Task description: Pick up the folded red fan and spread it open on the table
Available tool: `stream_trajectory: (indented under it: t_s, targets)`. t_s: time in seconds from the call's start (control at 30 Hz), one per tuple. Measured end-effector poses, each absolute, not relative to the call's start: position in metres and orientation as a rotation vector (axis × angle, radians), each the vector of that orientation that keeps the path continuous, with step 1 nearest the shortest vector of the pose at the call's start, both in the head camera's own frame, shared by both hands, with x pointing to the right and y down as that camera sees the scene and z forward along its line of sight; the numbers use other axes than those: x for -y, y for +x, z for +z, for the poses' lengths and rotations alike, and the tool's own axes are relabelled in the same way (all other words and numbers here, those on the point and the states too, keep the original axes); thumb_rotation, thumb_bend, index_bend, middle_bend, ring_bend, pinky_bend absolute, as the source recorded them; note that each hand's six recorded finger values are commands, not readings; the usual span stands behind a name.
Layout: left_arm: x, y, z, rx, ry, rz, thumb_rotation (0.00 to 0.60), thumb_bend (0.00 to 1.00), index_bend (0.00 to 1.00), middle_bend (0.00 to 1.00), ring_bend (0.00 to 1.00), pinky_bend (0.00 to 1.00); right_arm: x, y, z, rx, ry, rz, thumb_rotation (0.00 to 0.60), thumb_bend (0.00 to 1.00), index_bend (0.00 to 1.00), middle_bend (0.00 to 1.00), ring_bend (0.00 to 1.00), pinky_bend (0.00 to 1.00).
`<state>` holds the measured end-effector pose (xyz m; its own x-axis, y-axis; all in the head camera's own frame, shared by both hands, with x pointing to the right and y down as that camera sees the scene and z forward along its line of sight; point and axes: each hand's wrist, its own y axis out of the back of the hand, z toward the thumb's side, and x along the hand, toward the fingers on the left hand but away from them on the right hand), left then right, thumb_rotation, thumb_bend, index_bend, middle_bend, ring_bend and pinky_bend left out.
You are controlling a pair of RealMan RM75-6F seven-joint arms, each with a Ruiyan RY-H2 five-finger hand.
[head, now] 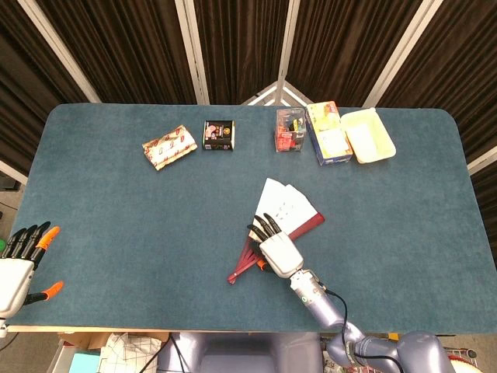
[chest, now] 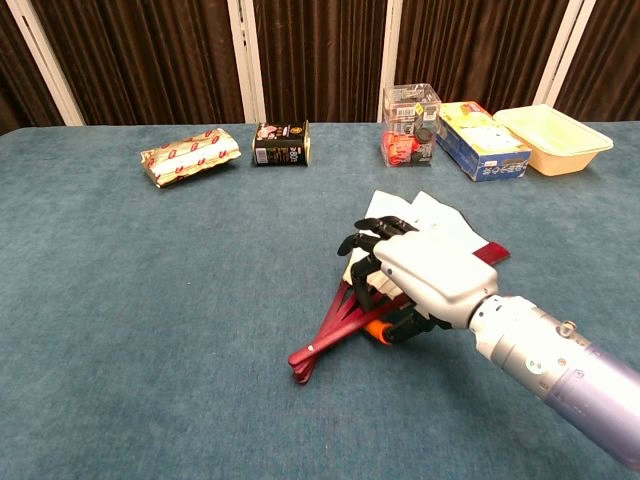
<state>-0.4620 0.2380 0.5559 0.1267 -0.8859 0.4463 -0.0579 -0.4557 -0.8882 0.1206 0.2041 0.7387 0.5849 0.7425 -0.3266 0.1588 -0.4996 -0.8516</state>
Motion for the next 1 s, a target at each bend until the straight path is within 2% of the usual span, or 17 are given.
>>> stream_trajectory:
  t_s: [0.27,0.47,1.0]
  targets:
    - [-0.238,-0.462,0.555,-0.93,-1.667,-1.413,0.6,0.0,0.0,0.0,0.0,0.0,-0.19,0.115,0.721,0.772,-1.983,0.849,0.6,0.45,0.69,0.24,0.0,0.0]
    - [-0.238,-0.462,0.555,-0.933,-1.666,-1.409,0.6,0.0,0.0,0.0,0.0,0.0,-0.169,0.11,0.696,0.851,-1.979,0.81,0.6,0.45,0.69,0.24,0.0,0.0]
    - [-0.234,-0.459,0.553,-0.941,-1.664,-1.406,0.6,0.0,0.0,0.0,0.0,0.0,-0.088,0.102,0.598,1.021,-1.888,0.762,0.6,0.45,0.7,0.24,0.0,0.0]
